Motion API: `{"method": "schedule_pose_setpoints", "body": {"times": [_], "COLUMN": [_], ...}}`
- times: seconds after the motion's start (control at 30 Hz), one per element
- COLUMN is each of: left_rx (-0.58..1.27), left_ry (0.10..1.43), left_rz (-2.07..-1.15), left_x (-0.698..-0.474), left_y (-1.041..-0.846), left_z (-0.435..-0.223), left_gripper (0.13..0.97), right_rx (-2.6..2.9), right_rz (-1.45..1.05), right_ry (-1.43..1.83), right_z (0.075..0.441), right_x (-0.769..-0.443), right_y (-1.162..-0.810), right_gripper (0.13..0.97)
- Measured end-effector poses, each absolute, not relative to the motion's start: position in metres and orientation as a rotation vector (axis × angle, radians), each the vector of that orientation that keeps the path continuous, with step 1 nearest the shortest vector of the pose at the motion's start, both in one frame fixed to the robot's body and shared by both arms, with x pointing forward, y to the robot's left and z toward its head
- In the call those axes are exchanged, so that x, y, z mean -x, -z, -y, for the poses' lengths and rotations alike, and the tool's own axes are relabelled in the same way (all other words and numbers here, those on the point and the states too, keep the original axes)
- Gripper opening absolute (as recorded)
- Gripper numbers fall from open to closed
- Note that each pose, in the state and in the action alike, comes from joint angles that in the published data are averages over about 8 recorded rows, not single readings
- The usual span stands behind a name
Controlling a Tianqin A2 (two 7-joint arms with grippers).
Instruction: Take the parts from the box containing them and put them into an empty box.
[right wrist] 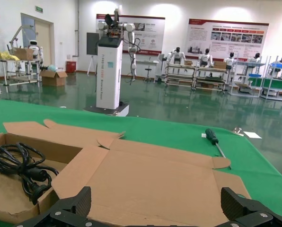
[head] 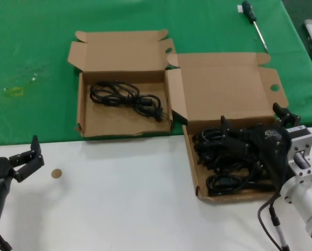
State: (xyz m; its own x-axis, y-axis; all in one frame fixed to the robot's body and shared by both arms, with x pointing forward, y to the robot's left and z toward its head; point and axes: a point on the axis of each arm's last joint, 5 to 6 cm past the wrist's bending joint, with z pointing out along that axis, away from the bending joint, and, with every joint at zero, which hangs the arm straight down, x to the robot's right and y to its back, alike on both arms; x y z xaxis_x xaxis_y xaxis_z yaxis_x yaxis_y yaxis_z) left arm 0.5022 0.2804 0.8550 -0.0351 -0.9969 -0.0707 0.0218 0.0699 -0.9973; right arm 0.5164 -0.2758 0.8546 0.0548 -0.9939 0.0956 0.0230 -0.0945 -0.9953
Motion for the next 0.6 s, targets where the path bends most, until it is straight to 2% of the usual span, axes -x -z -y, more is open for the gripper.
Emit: {"method": "schedule_pose_setpoints", "body": {"times": [0.6], "left_rx": [1.125], "left_ry": [1.193], "left_rz": [-1.253], "left_x": [-0.5022], "left_y": [-0.8550], "left_z": [-0.2804], "left_gripper": [0.966], "right_rx": [1.289], "right_rz": [-1.106], "right_ry": [1.246], "right_z": [0.2758], "right_x": [-0.5164], "right_y": [-0.8546], "right_gripper": [0.966]}}
